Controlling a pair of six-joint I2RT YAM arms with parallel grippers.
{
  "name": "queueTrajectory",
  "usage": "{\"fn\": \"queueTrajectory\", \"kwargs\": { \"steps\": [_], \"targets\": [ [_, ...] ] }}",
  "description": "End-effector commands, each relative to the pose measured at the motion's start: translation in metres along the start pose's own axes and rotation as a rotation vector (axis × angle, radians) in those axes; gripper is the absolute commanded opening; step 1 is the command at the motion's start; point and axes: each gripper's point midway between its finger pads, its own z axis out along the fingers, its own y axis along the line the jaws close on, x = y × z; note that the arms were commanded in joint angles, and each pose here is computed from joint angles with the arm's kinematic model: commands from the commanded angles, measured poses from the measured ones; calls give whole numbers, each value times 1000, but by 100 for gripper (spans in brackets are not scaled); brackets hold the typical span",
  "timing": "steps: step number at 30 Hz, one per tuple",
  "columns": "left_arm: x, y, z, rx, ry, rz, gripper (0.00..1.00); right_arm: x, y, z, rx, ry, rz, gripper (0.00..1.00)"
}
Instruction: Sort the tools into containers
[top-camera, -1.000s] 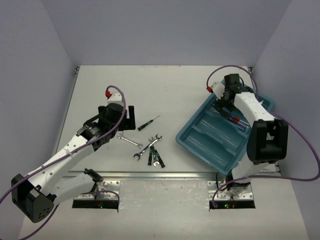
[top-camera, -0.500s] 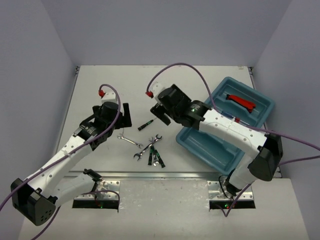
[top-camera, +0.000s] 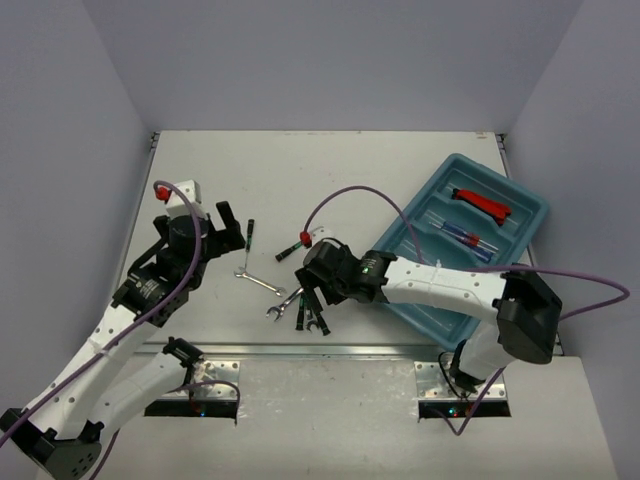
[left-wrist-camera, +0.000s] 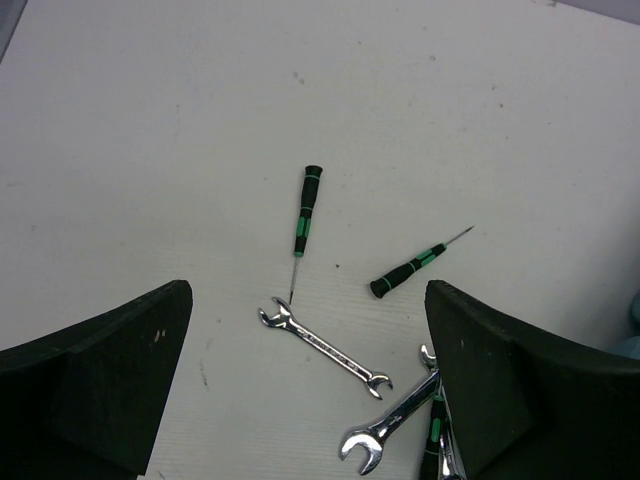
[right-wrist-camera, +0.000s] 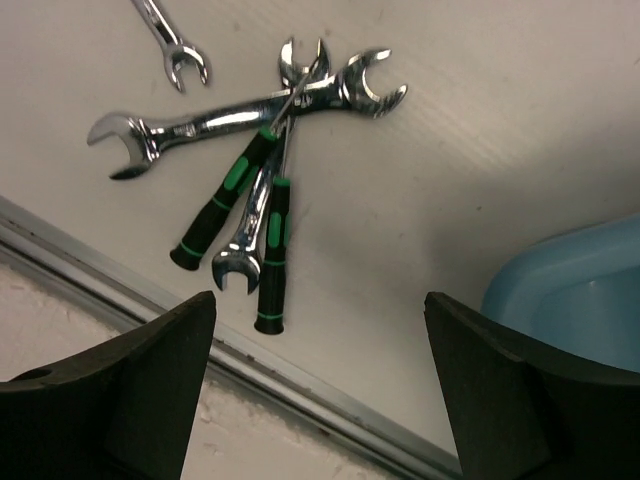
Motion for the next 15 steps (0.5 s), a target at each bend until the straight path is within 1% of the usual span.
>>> {"fn": "queueTrajectory", "kwargs": {
  "steps": [1,2,4,9,13,15],
  "targets": [
    [-5,-3,0,19,-14,-22,100,19,20,19,-38,54,121,78],
    [-3,-5,0,29,-8,-17,100,21,23,22,-35,71,112,72],
    [0,-9,2,47,6,-10,100,27,23,28,-18,98,96,69],
    [3,-11,2,61,19,0,100,29,32,41,-32,131,74,54],
    [3,-14,2,75,19,2,100,33,37,53,-33,165,59,49],
    [3,-14,2,78,21,3,100,36,39,57,-37,181,54,49]
  ]
}}
